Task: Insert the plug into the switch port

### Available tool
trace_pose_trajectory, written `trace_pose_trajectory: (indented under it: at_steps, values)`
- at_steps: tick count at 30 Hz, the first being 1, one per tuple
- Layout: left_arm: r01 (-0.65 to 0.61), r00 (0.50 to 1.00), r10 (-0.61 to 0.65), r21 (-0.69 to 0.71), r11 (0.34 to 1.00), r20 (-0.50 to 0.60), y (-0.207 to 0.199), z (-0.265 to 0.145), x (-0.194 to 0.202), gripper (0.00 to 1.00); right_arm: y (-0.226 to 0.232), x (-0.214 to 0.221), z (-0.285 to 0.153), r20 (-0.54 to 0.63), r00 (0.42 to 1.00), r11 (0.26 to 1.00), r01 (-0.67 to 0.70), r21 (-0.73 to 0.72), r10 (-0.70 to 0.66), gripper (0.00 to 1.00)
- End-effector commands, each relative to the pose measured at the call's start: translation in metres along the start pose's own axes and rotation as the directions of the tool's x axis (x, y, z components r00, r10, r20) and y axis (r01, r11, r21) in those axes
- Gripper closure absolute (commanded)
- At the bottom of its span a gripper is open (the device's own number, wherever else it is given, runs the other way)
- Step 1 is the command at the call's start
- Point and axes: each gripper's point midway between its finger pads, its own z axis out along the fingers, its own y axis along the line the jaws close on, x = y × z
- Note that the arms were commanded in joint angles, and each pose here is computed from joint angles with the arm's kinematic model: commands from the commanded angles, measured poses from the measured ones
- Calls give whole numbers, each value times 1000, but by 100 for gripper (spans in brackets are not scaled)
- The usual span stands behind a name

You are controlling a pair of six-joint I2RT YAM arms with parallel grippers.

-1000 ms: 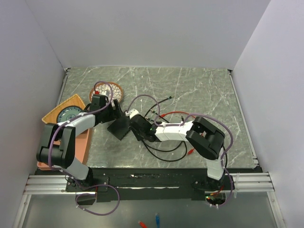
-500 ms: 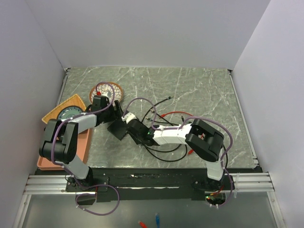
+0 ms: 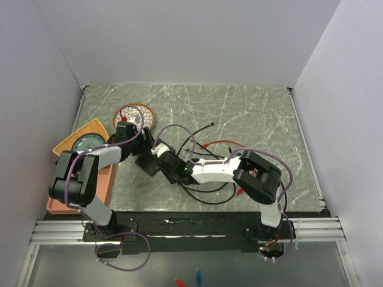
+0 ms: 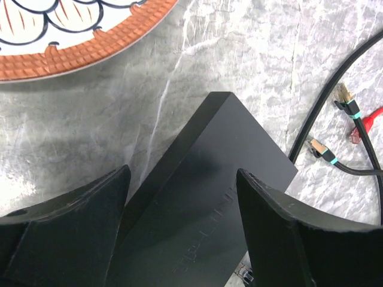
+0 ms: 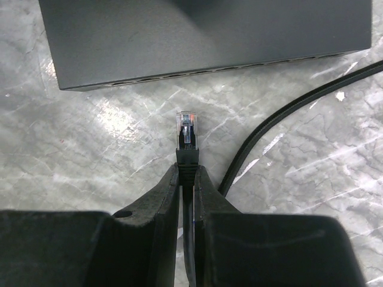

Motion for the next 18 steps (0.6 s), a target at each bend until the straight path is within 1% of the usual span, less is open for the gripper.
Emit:
trace_pose_trajectory:
  at_steps: [1, 6, 18]
  values:
    - [45, 996, -46, -8, 999, -82, 5, -6, 26, 23, 23, 20, 2, -88, 996, 998, 9, -66, -15, 100]
    - [45, 995, -45, 2, 999, -88, 3, -8, 29, 24, 27, 13, 6, -81, 997, 997, 11, -78, -17, 100]
    - [45, 993, -43, 11, 999, -107, 4, -7, 36, 24, 20, 2, 16, -30, 999, 999, 21, -25, -22, 100]
